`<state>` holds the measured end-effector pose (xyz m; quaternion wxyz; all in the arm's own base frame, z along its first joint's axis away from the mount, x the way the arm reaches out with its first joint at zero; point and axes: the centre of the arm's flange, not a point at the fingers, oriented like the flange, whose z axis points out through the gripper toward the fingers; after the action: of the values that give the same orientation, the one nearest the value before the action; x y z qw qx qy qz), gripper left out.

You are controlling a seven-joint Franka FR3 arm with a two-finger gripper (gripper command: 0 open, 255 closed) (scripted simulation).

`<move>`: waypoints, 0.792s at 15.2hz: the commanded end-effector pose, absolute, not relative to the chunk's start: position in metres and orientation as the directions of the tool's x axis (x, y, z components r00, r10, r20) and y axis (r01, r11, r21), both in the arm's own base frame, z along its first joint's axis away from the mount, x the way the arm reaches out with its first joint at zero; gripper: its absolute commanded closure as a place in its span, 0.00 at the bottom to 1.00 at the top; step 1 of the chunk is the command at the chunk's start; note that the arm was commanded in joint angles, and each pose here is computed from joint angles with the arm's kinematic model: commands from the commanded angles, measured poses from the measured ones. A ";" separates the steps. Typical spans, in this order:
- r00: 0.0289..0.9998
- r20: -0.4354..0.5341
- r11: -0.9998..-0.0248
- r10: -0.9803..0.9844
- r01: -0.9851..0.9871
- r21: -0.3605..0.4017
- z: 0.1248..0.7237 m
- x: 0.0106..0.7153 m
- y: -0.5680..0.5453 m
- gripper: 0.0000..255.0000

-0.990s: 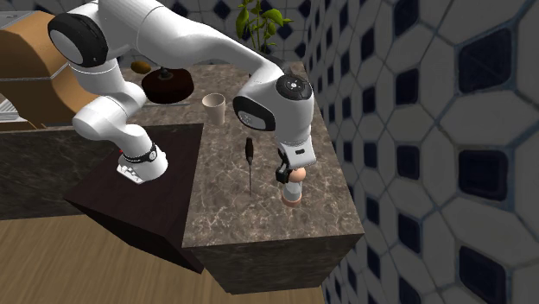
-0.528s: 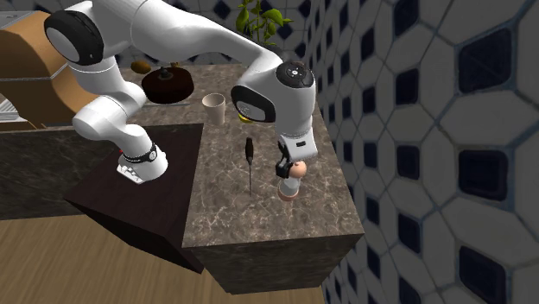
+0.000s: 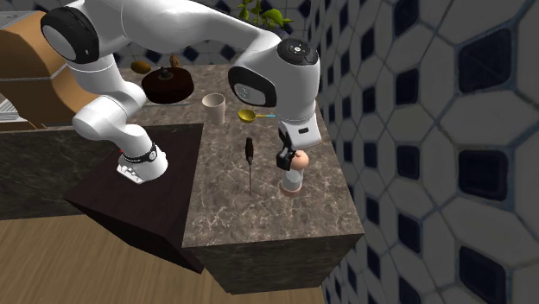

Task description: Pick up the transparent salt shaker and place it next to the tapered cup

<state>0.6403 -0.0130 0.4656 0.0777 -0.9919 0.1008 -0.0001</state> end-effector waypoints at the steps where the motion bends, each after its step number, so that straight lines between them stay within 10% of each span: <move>1: 0.980 -0.016 -0.968 -0.200 -0.200 -0.154 0.476 0.640 -0.011 1.00; 12: 0.980 -0.016 -0.968 -0.200 -0.200 -0.154 0.534 0.640 -0.011 1.00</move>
<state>0.6392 -0.0124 0.5287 0.0776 -0.9919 0.1007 0.0000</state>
